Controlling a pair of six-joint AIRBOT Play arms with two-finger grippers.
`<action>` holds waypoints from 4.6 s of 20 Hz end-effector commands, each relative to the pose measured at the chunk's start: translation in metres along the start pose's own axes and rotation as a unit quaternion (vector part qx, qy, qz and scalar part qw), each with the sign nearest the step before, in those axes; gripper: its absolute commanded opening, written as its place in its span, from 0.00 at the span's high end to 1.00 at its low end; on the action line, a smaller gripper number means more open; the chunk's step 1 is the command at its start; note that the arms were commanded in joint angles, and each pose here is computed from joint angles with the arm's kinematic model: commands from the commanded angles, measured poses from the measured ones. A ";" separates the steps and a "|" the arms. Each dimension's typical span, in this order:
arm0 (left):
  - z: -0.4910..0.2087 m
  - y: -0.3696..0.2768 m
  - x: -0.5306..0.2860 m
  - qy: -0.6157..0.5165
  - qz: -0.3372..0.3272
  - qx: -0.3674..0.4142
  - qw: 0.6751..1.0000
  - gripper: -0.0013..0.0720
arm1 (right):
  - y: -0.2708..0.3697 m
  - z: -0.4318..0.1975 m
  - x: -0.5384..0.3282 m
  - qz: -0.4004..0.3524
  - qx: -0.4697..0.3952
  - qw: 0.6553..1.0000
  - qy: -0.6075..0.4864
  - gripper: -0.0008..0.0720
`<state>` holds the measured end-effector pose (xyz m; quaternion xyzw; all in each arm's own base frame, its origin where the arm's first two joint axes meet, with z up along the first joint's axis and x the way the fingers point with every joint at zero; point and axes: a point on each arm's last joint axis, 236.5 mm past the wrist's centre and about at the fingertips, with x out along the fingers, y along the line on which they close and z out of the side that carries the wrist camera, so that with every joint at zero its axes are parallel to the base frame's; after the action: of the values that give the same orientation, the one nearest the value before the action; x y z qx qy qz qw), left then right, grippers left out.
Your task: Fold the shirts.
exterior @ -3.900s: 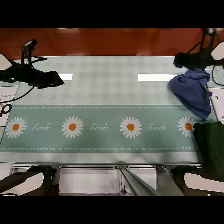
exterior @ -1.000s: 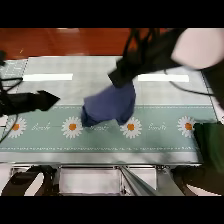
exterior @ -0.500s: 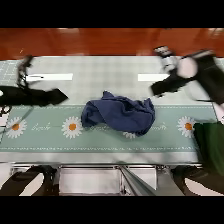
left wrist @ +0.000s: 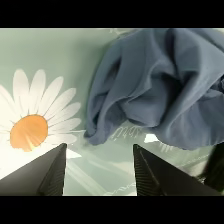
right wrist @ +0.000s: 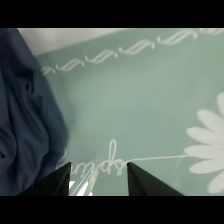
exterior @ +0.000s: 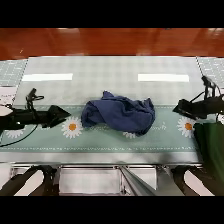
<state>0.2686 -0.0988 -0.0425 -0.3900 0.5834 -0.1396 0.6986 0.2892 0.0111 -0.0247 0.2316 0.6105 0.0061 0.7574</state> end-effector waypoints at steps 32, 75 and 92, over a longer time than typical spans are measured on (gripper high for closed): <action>-0.015 -0.036 0.105 0.050 -0.037 -0.017 0.998 0.96 | 0.093 -0.107 0.107 0.191 0.057 0.968 0.151 0.55; 0.105 -0.087 -0.098 -0.202 0.093 0.197 0.955 0.96 | 0.092 0.025 -0.041 0.100 -0.093 0.981 -0.136 0.95; 0.205 -0.052 -0.007 -0.164 0.131 0.171 0.963 0.29 | 0.044 0.226 0.022 0.159 0.027 0.984 -0.079 0.42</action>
<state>0.4806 -0.0702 0.0062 -0.2091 0.4380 -0.0833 0.8704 0.5259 0.0119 -0.0203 0.3236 0.4908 0.0788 0.8051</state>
